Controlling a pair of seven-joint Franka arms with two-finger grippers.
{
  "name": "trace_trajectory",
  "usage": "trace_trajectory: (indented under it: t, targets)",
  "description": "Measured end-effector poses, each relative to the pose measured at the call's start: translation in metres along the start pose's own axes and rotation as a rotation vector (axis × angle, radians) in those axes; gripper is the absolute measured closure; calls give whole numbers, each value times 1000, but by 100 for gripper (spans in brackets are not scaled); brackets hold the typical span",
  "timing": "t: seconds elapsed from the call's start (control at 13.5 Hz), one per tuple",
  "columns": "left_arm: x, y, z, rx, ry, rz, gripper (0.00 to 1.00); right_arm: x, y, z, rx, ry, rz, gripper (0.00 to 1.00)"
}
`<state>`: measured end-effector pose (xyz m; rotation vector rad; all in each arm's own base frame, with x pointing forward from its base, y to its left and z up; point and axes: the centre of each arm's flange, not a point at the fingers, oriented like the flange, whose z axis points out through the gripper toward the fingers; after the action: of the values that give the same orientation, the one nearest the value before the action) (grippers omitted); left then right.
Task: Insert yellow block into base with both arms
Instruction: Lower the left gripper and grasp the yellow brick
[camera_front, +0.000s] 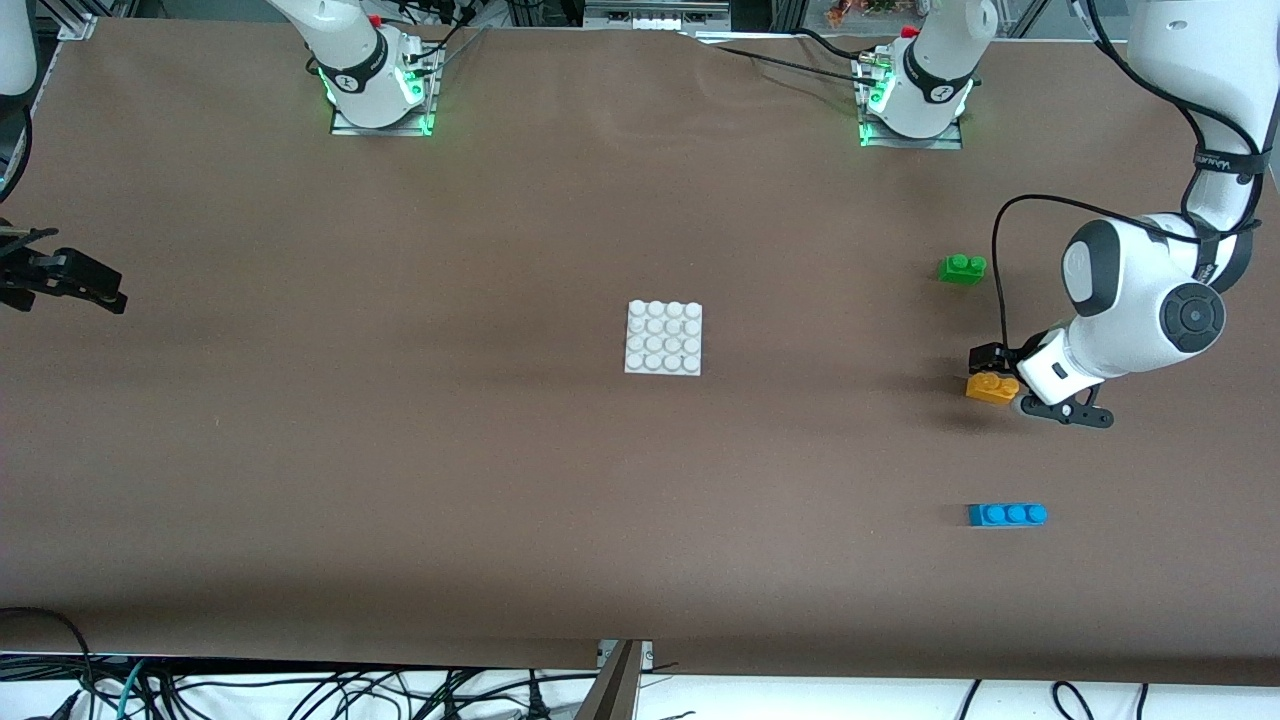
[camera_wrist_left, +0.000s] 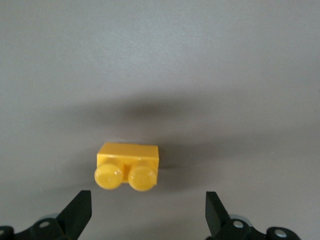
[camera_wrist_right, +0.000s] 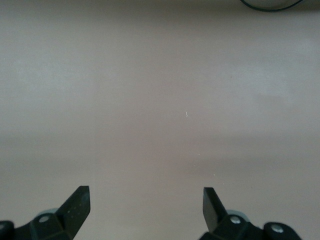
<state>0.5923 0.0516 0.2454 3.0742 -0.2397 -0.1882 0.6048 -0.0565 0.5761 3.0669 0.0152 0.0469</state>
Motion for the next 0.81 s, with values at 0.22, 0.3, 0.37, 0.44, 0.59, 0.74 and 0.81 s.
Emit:
trace_trajectory:
  t: [0.22, 0.3, 0.37, 0.44, 0.59, 0.74, 0.81]
  targets:
    - [1, -10, 14, 0, 6, 4, 0, 0, 0, 0, 0, 0, 0, 0]
    - [1, -11, 18, -1, 7, 2, 0, 0, 0, 0, 0, 0, 0, 0]
    - [2, -11, 22, -4, 8, 0, 0, 0, 0, 0, 0, 0, 0, 0]
    - [2, -11, 26, -5, 8, -1, 0, 0, 0, 0, 0, 0, 0, 0]
    - [3, -11, 35, -6, 9, -3, 0, 0, 0, 0, 0, 0, 0, 0]
    - [4, -12, 43, -3, 19, 5, 0, 0, 0, 0, 0, 0, 0, 0]
    - [5, -12, 47, -2, 21, 8, 0, 0, 0, 0, 0, 0, 0, 0]
